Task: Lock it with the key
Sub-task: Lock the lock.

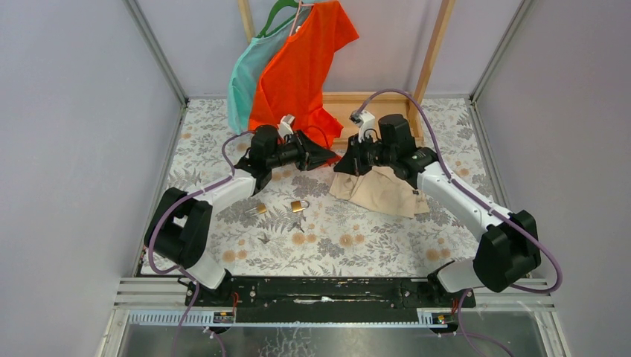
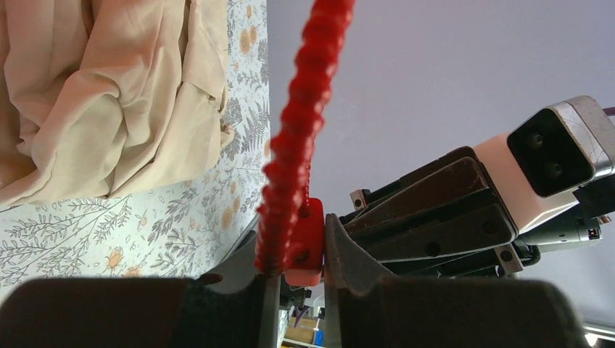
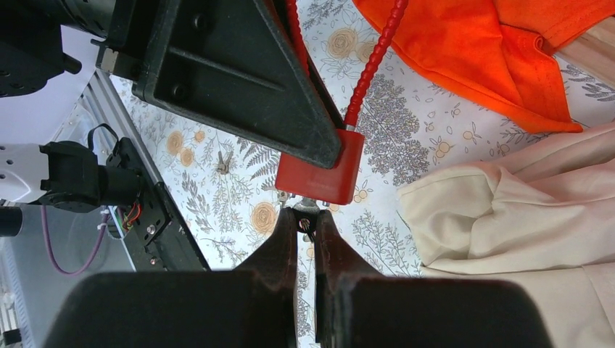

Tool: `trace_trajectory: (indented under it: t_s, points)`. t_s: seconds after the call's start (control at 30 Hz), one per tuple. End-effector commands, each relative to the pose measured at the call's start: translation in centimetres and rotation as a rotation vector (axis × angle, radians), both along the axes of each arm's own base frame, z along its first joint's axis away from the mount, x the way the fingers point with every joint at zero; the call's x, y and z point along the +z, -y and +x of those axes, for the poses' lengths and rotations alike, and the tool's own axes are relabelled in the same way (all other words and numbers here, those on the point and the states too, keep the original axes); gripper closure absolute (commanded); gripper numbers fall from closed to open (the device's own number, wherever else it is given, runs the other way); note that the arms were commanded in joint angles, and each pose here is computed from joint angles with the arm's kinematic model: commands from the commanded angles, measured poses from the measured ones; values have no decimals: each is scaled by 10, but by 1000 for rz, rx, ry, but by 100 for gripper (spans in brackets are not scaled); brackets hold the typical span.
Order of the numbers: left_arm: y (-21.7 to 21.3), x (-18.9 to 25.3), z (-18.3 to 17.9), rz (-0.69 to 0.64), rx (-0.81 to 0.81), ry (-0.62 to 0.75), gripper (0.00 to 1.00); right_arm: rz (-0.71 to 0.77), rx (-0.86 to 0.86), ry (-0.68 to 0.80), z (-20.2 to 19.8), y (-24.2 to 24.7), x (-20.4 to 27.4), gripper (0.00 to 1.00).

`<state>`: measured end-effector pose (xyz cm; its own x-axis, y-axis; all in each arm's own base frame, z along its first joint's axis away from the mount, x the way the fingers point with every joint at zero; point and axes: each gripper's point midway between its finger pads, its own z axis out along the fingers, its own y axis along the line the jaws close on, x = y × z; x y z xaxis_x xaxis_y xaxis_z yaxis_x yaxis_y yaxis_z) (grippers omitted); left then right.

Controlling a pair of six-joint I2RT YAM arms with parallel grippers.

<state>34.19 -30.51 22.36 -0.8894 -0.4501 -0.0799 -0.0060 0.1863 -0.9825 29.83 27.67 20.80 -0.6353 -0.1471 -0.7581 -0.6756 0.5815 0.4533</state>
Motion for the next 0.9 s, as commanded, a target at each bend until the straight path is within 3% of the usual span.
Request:
trace_trajectory:
  t_s: [0.0,0.43,0.87]
  points:
    - [-6,22,14,-12,23,118,100,31,13,-16,-10,6,5,100]
    - [-19,11,25,30,75,103,100,136,168,-41,-42,-2,9,100]
    - [-28,12,30,18,100,87,100,169,219,-41,-51,-5,10,100]
